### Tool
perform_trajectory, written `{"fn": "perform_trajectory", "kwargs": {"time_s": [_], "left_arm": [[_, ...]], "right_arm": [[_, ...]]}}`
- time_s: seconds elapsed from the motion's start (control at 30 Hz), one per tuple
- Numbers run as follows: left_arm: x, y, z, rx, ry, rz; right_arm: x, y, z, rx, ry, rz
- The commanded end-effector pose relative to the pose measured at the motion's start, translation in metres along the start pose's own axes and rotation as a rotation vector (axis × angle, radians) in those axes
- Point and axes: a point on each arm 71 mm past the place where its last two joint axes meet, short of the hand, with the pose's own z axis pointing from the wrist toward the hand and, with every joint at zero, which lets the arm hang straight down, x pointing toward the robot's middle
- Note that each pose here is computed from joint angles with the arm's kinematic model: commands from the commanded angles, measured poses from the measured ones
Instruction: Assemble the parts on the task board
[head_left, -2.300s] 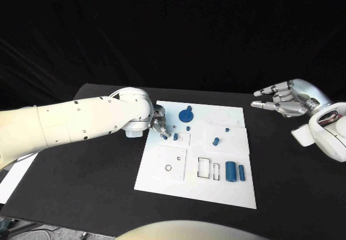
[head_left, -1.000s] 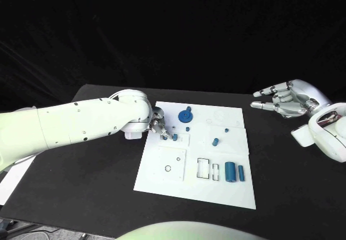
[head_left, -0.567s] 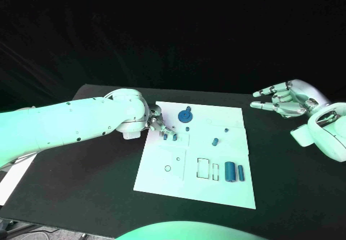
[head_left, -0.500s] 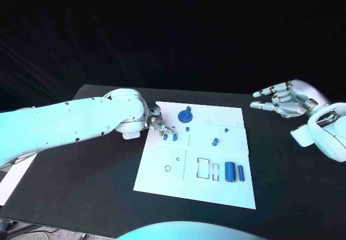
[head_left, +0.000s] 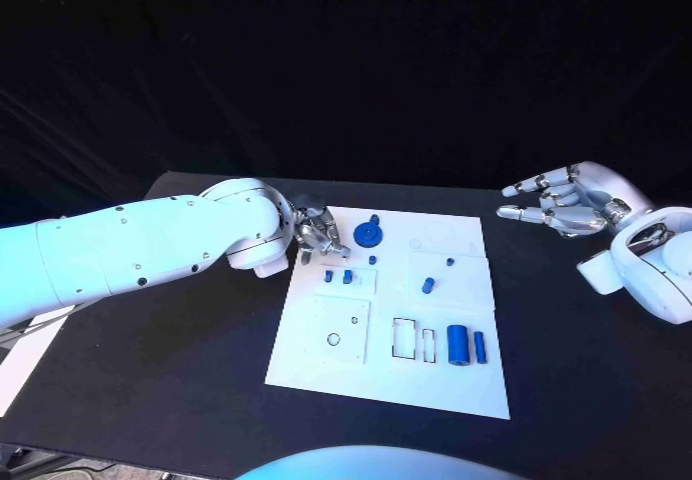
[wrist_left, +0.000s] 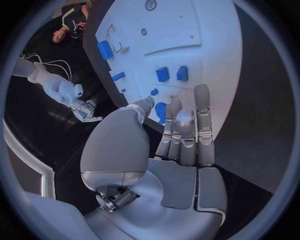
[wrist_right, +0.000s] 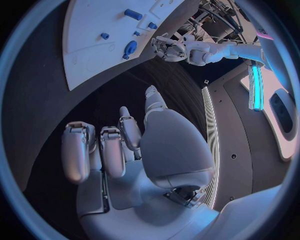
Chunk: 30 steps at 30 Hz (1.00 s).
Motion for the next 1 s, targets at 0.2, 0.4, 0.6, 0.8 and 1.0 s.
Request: {"fn": "perform_trajectory", "kwargs": {"time_s": [0.2, 0.4, 0.6, 0.8, 1.0], "left_arm": [[0.0060, -0.0480, 0.0041, 0.448, -0.209, 0.129], [0.0183, -0.0556, 0.0156, 0.450, -0.210, 0.260], [0.0260, -0.0575, 0.0260, 0.404, -0.186, 0.335], [0.0314, -0.0580, 0.0329, 0.361, -0.147, 0.389], [0.0352, -0.0553, 0.0381, 0.313, -0.110, 0.421]], "right_arm": [[0.004, 0.000, 0.000, -0.004, 0.017, -0.003], [0.004, 0.000, 0.000, -0.004, 0.018, -0.002], [0.005, 0.000, 0.000, -0.005, 0.018, -0.002], [0.005, 0.000, 0.000, -0.006, 0.019, -0.002], [0.005, 0.000, 0.000, -0.006, 0.019, -0.002]]}}
